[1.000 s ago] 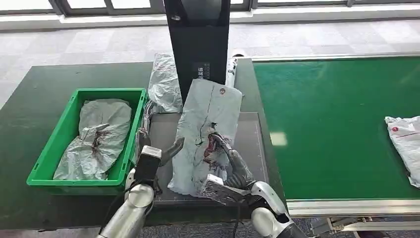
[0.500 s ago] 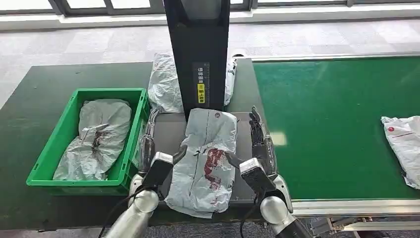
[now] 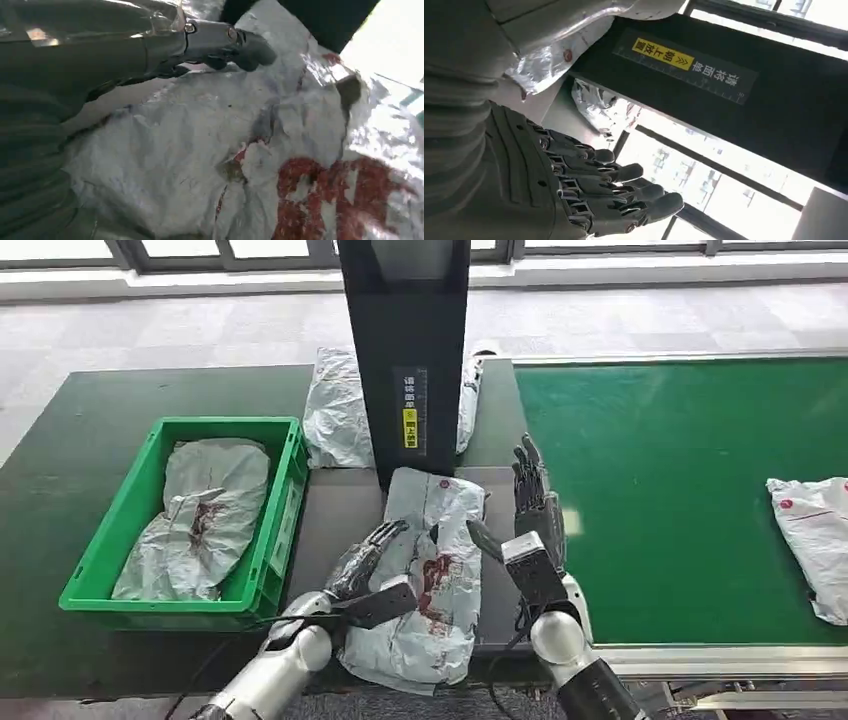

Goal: Moved the parcel from conveyor to table for the left to box.

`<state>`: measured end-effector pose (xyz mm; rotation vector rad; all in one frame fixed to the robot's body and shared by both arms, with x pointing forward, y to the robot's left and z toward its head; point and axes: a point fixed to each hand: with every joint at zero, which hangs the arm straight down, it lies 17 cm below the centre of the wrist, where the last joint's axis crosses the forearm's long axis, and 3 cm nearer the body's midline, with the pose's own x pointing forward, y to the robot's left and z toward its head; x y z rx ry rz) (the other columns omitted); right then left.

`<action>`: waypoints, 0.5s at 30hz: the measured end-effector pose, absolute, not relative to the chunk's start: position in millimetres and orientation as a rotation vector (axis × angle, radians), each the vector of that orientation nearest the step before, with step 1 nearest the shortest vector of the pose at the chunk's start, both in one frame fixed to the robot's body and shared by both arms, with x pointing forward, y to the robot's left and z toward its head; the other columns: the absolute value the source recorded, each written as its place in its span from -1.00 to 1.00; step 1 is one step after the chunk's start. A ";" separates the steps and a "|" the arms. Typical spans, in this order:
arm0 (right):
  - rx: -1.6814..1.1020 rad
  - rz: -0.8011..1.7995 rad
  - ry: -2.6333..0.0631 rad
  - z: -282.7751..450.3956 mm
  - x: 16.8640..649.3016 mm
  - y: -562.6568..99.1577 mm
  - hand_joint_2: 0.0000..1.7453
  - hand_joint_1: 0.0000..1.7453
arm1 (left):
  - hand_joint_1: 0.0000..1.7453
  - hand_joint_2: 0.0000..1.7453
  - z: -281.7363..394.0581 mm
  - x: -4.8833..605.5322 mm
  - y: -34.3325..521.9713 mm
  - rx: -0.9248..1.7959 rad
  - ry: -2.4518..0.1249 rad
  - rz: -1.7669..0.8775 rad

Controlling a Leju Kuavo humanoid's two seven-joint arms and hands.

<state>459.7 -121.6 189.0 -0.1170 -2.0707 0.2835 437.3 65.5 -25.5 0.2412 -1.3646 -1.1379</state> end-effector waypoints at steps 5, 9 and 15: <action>-0.145 0.297 -2.045 181.6 456.9 -127.4 1.00 -1.00 | 1.00 1.00 -31.9 445.1 65.0 0.202 -1.294 -1.302; -0.162 0.275 -2.033 176.6 449.4 -136.4 1.00 -1.00 | 1.00 1.00 -23.9 458.5 72.3 0.211 -1.292 -1.347; -0.180 0.260 -2.023 174.2 446.4 -144.4 1.00 -1.00 | 1.00 1.00 -17.3 465.6 74.2 0.218 -1.310 -1.355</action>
